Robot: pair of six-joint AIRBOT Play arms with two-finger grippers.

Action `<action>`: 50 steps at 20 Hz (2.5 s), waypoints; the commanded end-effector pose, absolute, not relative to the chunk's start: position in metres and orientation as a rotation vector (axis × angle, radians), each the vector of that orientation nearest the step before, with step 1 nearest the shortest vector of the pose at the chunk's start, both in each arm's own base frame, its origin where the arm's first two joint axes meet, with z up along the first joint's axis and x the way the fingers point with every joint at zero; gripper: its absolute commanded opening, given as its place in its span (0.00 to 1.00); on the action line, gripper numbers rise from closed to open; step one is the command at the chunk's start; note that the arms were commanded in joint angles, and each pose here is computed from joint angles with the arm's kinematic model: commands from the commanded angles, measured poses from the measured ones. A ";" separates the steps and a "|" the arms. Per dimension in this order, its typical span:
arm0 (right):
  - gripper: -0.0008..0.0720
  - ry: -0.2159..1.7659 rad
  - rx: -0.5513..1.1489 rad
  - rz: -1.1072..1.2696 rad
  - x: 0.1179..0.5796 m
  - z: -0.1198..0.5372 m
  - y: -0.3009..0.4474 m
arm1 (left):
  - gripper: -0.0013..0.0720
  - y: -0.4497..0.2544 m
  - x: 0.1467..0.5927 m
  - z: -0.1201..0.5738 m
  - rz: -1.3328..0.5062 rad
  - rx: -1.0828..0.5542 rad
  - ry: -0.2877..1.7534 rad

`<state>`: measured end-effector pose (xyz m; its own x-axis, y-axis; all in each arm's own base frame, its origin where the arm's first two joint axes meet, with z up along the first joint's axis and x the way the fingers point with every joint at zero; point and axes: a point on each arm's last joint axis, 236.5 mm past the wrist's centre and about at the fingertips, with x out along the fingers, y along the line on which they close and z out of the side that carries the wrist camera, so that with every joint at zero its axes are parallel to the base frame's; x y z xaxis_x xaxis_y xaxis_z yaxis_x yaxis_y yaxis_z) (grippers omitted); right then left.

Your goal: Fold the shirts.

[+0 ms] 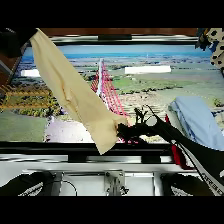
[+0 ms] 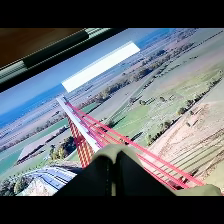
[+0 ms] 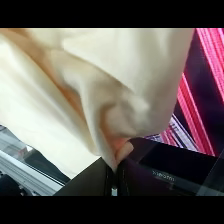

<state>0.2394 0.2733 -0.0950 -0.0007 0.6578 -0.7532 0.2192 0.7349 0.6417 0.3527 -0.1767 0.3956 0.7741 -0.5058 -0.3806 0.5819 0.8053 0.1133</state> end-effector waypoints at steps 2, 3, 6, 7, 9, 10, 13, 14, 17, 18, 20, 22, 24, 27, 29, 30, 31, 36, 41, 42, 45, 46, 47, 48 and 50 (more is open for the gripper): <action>0.17 1.593 0.663 0.522 0.228 -0.075 0.280 | 0.07 -0.166 0.358 0.394 -0.549 0.260 0.347; 0.17 1.589 0.627 0.583 0.224 -0.061 0.280 | 0.07 -0.160 0.361 0.393 -0.521 0.277 0.348; 0.17 1.543 0.435 0.716 0.222 -0.005 0.254 | 0.07 -0.133 0.368 0.396 -0.412 0.339 0.342; 0.17 1.507 0.347 0.730 0.225 0.017 0.236 | 0.07 -0.123 0.367 0.402 -0.373 0.357 0.325; 0.17 1.385 0.180 0.681 0.241 0.069 0.189 | 0.07 -0.109 0.360 0.427 -0.317 0.345 0.251; 0.10 1.279 0.115 0.633 0.253 0.104 0.166 | 0.07 -0.104 0.353 0.447 -0.295 0.307 0.191; 0.10 0.825 0.063 0.481 0.289 0.239 0.118 | 0.07 -0.094 0.311 0.523 -0.279 0.121 -0.052; 0.10 0.646 0.065 0.447 0.291 0.295 0.109 | 0.07 -0.093 0.291 0.548 -0.297 0.068 -0.138; 0.10 0.193 0.059 0.391 0.269 0.438 0.093 | 0.07 -0.091 0.214 0.611 -0.394 -0.045 -0.382; 0.10 0.078 0.056 0.387 0.255 0.476 0.091 | 0.07 -0.089 0.192 0.623 -0.420 -0.073 -0.435; 0.10 -0.067 0.061 0.382 0.231 0.524 0.088 | 0.07 -0.081 0.153 0.634 -0.444 -0.094 -0.491; 0.10 -0.087 0.085 0.390 0.214 0.537 0.089 | 0.07 -0.074 0.130 0.630 -0.446 -0.083 -0.484; 0.10 -0.017 0.108 0.403 0.204 0.526 0.092 | 0.07 -0.070 0.117 0.617 -0.444 -0.062 -0.437; 0.10 0.228 0.109 0.374 0.198 0.470 0.088 | 0.07 -0.064 0.115 0.595 -0.420 -0.025 -0.349; 0.10 0.473 0.111 0.327 0.195 0.417 0.079 | 0.07 -0.048 0.133 0.578 -0.325 0.024 -0.278; 0.10 0.603 0.116 0.314 0.192 0.391 0.077 | 0.07 -0.035 0.146 0.565 -0.256 0.056 -0.230; 0.10 0.729 0.129 0.301 0.190 0.367 0.075 | 0.07 -0.024 0.163 0.547 -0.190 0.091 -0.159; 0.10 1.065 0.199 0.343 0.230 0.268 0.092 | 0.07 -0.041 0.264 0.415 -0.148 0.211 0.234; 0.10 1.189 0.265 0.281 0.292 0.095 0.092 | 0.07 -0.047 0.367 0.251 -0.072 0.197 0.591; 0.10 1.123 0.294 0.244 0.317 0.076 0.089 | 0.07 -0.044 0.387 0.230 -0.038 0.131 0.611; 0.10 0.892 0.372 0.171 0.397 0.069 0.081 | 0.07 -0.047 0.446 0.211 -0.004 -0.011 0.530; 0.10 0.816 0.416 0.158 0.421 0.070 0.080 | 0.07 -0.055 0.464 0.209 -0.013 -0.081 0.491; 0.10 0.783 0.452 0.148 0.436 0.066 0.082 | 0.07 -0.064 0.478 0.200 -0.021 -0.163 0.482; 0.10 0.786 0.462 0.142 0.445 0.052 0.086 | 0.07 -0.073 0.485 0.185 -0.027 -0.232 0.513; 0.11 0.884 0.458 0.143 0.445 0.013 0.098 | 0.07 -0.087 0.488 0.137 -0.028 -0.289 0.647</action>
